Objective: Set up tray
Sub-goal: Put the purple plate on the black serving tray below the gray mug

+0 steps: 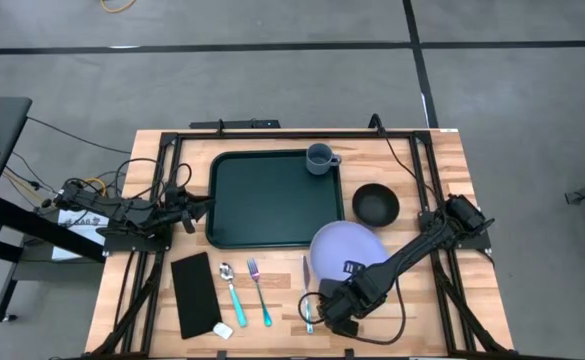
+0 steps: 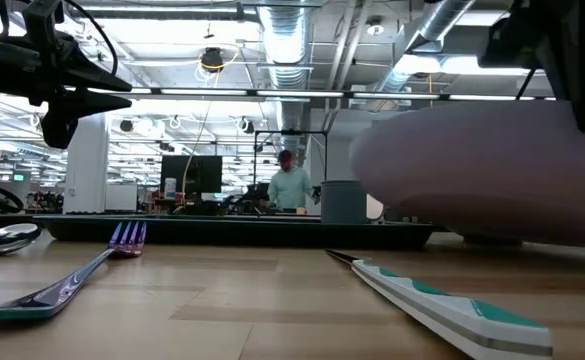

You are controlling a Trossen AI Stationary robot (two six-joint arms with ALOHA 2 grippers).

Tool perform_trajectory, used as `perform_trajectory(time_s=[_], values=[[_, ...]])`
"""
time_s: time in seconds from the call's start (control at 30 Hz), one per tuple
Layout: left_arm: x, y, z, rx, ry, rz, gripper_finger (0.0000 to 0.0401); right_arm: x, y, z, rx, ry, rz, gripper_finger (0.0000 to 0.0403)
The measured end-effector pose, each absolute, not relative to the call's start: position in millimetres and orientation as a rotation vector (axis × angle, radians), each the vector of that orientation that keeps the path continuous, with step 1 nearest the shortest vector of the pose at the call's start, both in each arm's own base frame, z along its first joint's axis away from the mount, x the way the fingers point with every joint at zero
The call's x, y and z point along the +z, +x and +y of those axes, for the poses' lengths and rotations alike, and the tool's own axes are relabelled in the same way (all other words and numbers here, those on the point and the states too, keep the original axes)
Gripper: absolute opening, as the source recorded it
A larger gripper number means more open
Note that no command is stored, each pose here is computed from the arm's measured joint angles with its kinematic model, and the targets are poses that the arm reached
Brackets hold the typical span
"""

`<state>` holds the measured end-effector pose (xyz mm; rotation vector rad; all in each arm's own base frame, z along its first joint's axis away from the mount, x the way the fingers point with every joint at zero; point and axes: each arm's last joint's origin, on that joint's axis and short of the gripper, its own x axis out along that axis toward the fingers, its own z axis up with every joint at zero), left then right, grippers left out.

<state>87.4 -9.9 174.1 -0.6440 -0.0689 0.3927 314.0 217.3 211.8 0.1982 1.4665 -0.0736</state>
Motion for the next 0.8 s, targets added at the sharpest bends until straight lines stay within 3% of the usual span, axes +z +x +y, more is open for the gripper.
perform_trajectory(time_s=[0.37,0.8], values=[[174,87,-10,0.393,-0.644,-0.069,0.0096,212,335,179,0.109,-0.039,1.469,0.0],[174,87,-10,0.393,-0.644,-0.069,0.0096,212,369,91,0.223,-0.208,1.449,0.0]])
